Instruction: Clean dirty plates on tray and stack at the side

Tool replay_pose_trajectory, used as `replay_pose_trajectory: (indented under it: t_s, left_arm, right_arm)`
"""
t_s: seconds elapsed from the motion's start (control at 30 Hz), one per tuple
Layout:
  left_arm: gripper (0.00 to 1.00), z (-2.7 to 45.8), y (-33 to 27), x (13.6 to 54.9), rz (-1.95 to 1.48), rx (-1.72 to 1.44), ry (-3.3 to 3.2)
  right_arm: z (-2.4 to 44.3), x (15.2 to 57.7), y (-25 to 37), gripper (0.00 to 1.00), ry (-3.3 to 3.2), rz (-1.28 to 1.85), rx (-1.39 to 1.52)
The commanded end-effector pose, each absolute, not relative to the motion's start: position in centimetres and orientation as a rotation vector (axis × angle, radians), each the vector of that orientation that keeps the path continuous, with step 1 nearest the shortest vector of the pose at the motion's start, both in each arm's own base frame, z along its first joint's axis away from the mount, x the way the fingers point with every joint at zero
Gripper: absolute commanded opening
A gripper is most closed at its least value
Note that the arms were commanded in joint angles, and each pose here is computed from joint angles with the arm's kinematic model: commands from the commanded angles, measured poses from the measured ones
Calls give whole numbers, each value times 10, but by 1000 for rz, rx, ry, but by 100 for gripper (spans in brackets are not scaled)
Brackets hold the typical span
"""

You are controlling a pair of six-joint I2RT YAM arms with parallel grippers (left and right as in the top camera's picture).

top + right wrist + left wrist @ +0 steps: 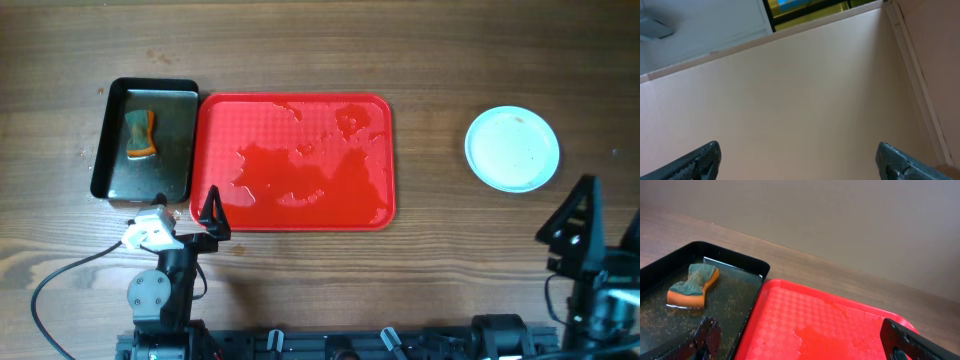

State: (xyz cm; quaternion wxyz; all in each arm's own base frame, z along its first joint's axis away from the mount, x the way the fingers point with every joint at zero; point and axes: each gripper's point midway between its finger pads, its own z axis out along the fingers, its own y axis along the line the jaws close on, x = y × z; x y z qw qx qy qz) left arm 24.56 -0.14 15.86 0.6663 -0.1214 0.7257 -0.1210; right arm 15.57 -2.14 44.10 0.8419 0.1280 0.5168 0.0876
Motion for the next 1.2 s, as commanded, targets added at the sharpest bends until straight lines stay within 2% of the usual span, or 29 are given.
replay_pose_trajectory:
  t_s: [0.0, 0.9, 1.17]
  left_arm:
    - [100, 157, -1, 246, -259, -267, 1637]
    - [100, 157, -1, 246, -259, -267, 1637]
    - [100, 157, -1, 246, -259, -267, 1637]
  right_arm:
    - [408, 163, -8, 100, 1090, 211, 191]
    - [304, 207, -28, 100, 986, 121, 261]
    - [213, 243, -14, 100, 1401, 119, 215]
